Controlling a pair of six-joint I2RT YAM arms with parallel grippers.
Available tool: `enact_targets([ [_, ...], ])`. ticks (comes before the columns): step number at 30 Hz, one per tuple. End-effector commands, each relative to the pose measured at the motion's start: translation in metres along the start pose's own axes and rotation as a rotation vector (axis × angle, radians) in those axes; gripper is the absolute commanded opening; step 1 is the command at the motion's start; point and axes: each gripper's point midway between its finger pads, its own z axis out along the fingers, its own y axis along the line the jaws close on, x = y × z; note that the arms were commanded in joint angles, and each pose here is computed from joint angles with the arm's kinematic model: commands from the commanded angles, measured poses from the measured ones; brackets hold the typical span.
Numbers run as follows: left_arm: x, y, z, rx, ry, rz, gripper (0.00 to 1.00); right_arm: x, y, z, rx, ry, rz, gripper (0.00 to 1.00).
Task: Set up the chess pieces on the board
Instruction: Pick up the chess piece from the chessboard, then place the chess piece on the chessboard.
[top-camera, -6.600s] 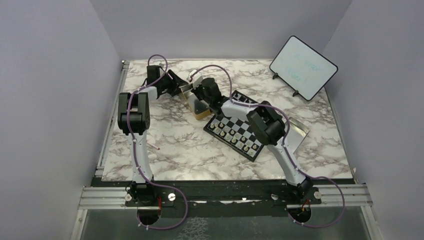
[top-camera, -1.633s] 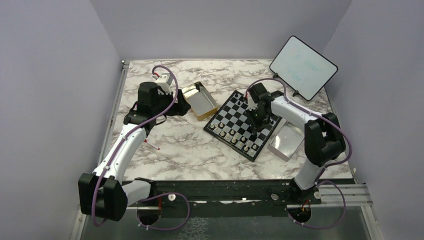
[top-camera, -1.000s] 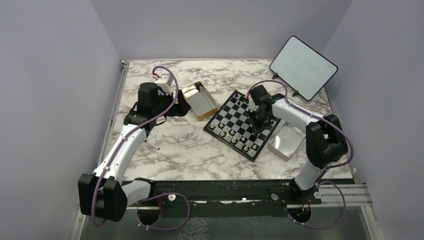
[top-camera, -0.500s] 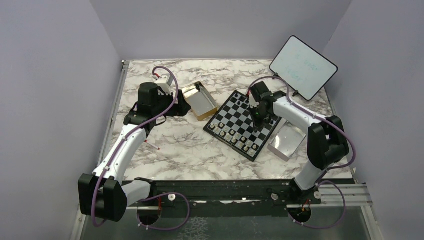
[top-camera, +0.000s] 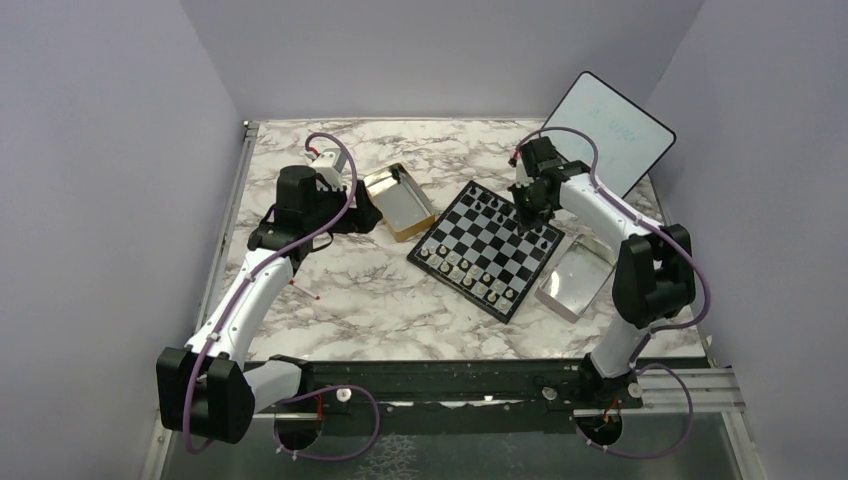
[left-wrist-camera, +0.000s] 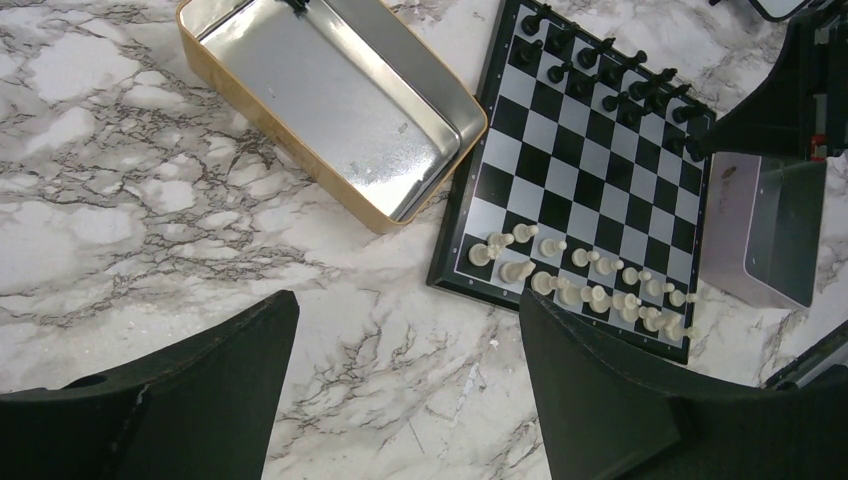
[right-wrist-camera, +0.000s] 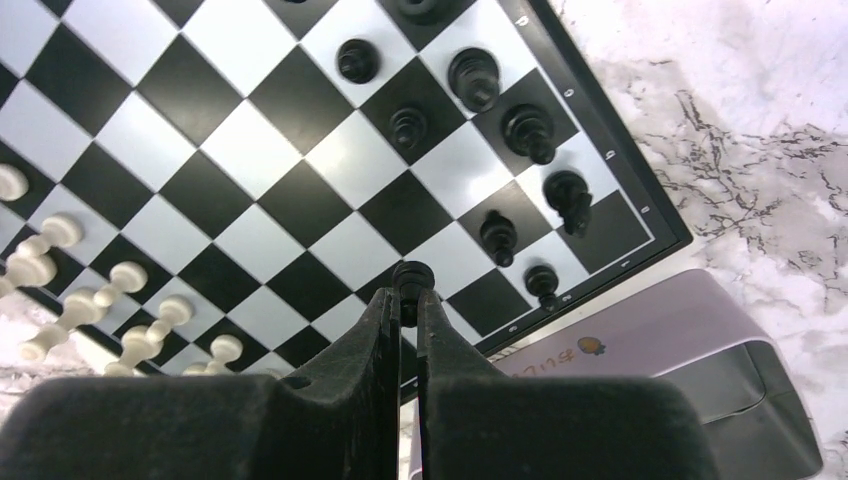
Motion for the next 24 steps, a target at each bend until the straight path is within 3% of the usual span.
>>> enact_targets([
  [1, -0.002, -0.002, -0.004, 0.002, -0.018, 0.016, 0.82, -0.009, -0.013, 0.009, 0.019, 0.001, 0.010, 0.11],
  [24, -0.004, -0.001, -0.005, -0.008, -0.023, 0.022, 0.83, -0.022, -0.025, 0.046, 0.031, 0.014, 0.041, 0.11],
])
